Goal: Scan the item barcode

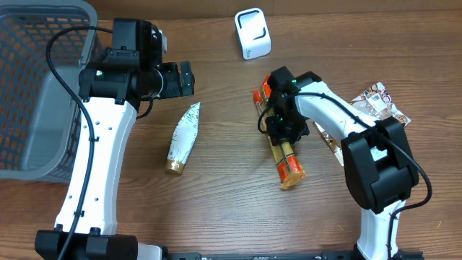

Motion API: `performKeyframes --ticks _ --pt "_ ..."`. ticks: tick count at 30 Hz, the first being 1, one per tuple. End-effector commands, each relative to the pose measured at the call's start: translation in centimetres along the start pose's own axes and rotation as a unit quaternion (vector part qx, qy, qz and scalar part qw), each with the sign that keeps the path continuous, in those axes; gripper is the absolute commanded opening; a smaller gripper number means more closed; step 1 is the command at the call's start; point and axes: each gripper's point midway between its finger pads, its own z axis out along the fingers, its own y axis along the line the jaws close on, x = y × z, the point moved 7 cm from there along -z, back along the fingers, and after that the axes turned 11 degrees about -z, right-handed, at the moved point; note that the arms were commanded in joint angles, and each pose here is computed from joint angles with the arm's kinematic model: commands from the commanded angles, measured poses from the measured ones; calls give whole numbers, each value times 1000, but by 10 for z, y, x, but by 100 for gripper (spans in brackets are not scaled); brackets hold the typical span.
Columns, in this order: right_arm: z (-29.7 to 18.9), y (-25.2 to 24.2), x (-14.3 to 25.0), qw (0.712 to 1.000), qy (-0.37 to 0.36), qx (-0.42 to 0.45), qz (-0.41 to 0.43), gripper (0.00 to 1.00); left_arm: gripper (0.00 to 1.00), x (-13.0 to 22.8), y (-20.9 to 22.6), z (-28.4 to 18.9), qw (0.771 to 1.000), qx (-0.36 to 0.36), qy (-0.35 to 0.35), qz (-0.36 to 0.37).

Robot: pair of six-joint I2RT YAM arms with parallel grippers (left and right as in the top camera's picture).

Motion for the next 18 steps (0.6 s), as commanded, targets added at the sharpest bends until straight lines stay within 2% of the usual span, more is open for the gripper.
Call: performKeyframes --ticks 1,3,5,8,14,18 --pt "-40 -9 -17 995 -44 88 -1 4 100 -3 -3 -9 1000 5 -14 10" --pt "-52 -12 -19 987 -53 154 14 4 100 -3 -3 -9 1000 5 -14 10" --pt "-61 -9 -19 966 -69 247 28 4 100 -3 -3 -9 1000 5 -14 10" --pt "-58 7 -18 947 -80 310 16 4 100 -3 -3 -9 1000 5 -14 10" --pt "-18 48 -18 938 -61 341 -34 4 100 -3 -3 -9 1000 5 -14 10" --pt "15 61 -18 933 -32 353 -64 17 100 -3 -3 -9 1000 5 -14 10"
